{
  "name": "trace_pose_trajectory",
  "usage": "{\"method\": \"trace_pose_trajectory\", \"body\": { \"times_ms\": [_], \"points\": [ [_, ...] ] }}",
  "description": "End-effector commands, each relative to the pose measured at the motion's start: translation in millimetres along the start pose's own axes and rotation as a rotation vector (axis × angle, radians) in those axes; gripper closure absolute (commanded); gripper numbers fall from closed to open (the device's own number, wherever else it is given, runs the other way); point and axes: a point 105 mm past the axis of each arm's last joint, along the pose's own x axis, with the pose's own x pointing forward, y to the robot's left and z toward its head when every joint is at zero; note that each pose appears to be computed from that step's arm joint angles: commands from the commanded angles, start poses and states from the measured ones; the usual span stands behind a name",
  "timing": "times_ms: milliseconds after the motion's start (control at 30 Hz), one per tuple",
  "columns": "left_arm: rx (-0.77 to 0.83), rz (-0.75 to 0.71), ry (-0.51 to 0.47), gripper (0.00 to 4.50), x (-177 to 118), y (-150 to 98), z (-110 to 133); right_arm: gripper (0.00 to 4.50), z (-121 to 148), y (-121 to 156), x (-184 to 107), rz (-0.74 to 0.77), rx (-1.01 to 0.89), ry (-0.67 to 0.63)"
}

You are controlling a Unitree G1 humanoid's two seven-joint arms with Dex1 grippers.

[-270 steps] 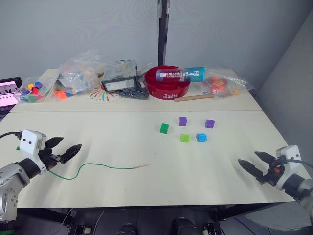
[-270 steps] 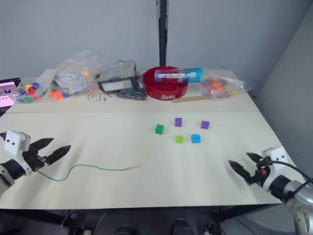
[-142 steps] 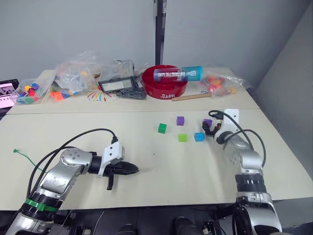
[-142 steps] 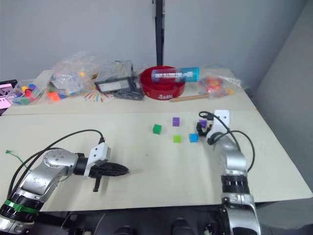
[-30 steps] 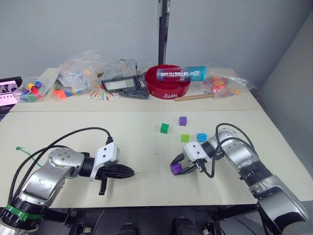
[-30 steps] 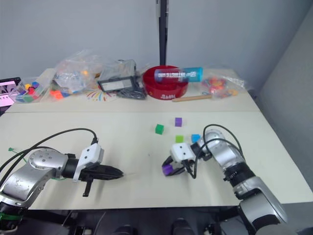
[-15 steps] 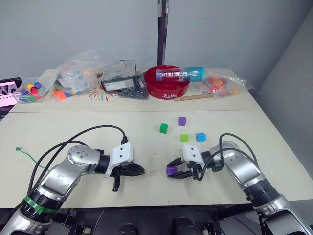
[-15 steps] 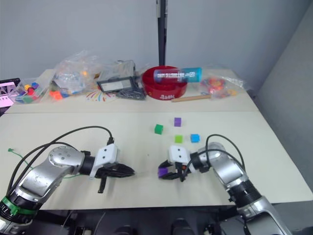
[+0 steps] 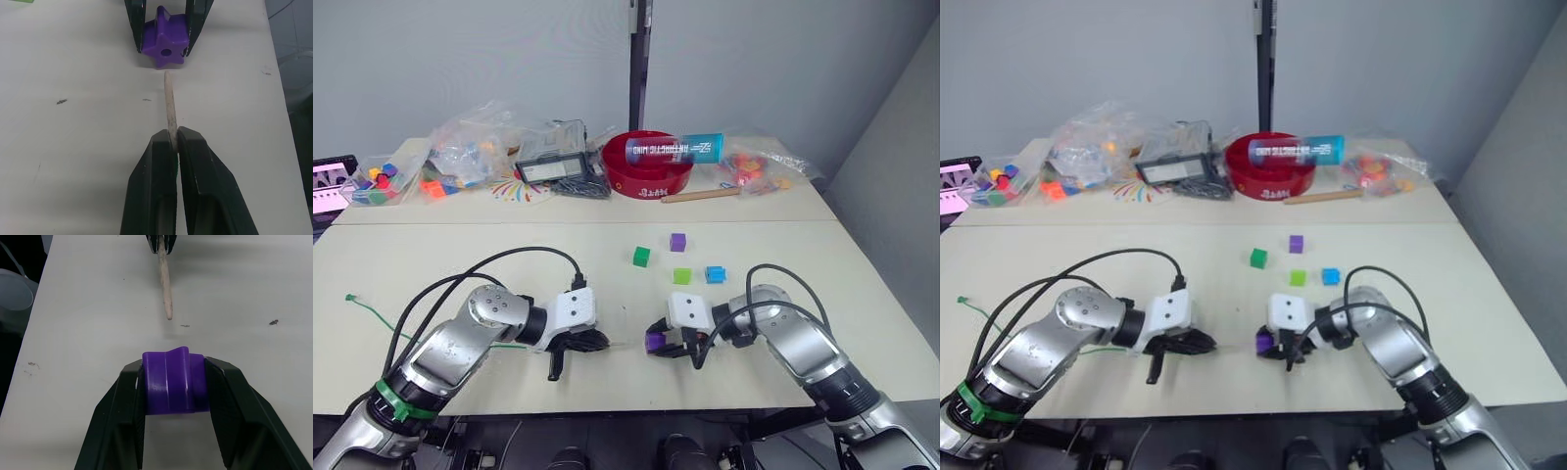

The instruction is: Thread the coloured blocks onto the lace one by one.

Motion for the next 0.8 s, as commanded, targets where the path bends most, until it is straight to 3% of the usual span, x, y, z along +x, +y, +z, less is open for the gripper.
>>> {"method": "trace_pose_trajectory", "body": {
  "times_ms": [33, 800],
  "points": [
    [0.045, 0.005, -0.008, 4.5, -2.0, 0.4, 10.7, 3.23, -8.5, -0.2, 1.1, -0.015, 0.016, 0.053],
    [0.055, -0.011, 0.004, 4.5, 7.7, 2.8, 18.7, 3.23, -2.0, -3.6, 5.1, -0.037, 0.034, 0.061]
  ]
}}
